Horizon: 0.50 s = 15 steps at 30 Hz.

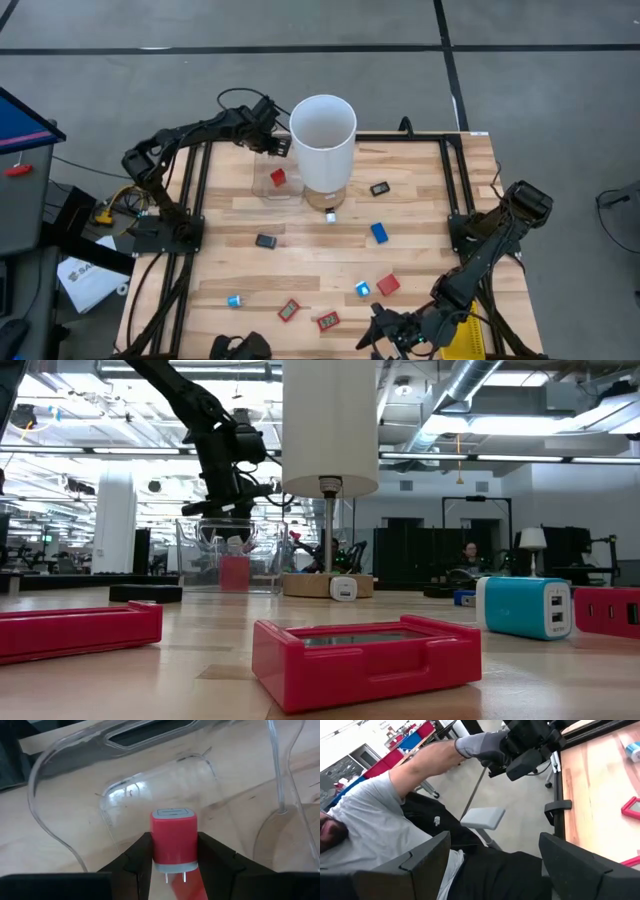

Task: Pick & Place Office items
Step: Put the pink charger adapter into the transparent bin

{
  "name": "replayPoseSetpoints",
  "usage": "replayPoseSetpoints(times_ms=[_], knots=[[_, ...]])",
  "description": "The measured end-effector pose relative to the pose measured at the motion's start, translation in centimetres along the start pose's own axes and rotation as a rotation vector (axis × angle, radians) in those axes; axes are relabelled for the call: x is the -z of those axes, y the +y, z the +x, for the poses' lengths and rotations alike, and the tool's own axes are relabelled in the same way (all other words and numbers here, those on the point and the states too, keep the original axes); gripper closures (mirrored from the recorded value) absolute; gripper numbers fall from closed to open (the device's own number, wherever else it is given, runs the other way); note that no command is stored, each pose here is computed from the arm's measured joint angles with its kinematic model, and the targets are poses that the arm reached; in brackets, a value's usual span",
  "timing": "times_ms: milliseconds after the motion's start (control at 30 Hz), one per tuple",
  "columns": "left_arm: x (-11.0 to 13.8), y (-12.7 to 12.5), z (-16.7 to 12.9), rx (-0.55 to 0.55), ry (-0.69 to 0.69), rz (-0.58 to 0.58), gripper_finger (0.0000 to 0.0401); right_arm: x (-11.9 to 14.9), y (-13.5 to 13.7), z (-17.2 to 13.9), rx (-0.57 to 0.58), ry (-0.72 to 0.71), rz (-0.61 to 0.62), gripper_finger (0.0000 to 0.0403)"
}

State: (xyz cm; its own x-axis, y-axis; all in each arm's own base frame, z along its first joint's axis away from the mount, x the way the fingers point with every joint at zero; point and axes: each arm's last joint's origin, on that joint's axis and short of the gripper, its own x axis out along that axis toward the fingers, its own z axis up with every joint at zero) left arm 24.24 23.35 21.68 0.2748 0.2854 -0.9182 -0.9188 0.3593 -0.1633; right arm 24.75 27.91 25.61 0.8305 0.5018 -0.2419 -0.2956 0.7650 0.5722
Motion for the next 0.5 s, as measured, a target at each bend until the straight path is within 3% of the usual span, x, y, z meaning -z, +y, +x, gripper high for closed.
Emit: replayPoseSetpoints(times_ms=[233,500], knots=[[0.15,-0.21,0.00,0.002,0.006,0.007,0.0278,0.03,-0.04,0.00,0.004,0.003,-0.007,0.0106],[0.10,-0.51,-0.01,0.015,-0.009,0.021,0.0227,0.04,-0.06,0.00,0.005,0.005,-0.008,0.0106]])
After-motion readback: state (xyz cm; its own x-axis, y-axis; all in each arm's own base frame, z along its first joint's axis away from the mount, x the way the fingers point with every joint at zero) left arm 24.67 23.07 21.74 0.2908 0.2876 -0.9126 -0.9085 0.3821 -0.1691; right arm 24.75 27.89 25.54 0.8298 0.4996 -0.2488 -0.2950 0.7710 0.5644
